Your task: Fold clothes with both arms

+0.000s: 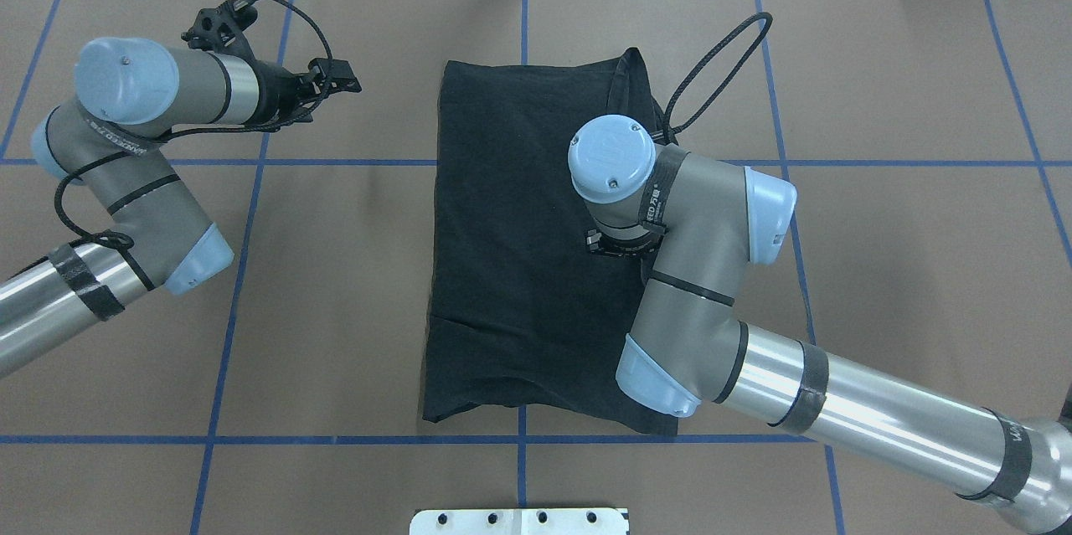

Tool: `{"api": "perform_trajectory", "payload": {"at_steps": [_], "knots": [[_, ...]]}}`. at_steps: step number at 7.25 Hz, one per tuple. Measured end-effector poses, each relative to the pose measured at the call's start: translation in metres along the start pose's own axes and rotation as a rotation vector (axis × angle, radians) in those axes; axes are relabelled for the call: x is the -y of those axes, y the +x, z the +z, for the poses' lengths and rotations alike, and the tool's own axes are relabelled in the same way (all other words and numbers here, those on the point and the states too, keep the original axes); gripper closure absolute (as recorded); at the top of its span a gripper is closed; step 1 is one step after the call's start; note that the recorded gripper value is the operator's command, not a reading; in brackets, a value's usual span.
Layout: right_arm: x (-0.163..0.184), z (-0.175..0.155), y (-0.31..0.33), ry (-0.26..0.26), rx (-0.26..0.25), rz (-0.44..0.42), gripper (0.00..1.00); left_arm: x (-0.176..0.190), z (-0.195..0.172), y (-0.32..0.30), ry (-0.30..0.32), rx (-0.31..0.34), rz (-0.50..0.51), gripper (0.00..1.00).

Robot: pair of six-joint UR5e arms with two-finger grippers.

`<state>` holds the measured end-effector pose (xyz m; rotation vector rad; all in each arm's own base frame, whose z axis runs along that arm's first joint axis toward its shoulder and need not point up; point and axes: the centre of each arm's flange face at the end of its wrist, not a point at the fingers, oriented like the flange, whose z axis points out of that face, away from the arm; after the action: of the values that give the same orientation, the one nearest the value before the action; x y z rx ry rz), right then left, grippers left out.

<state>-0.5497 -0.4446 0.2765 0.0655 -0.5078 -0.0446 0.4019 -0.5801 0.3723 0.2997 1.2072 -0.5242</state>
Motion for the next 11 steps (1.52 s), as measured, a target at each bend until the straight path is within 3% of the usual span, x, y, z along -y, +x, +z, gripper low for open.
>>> {"api": "perform_trajectory", "payload": {"at_steps": [1, 4, 11], "knots": [[-0.003, 0.006, 0.011, -0.005, -0.008, 0.021, 0.02, 0.0, 0.0, 0.001, 0.0, -0.001, 0.0, 0.0], [-0.02, 0.015, 0.042, -0.014, -0.013, 0.061, 0.0, 0.0, -0.001, 0.002, -0.001, -0.004, 0.001, 0.0], [-0.048, 0.012, 0.108, -0.012, -0.011, 0.042, 0.0, 0.0, 0.0, 0.001, -0.004, -0.002, 0.003, 0.0]]}}
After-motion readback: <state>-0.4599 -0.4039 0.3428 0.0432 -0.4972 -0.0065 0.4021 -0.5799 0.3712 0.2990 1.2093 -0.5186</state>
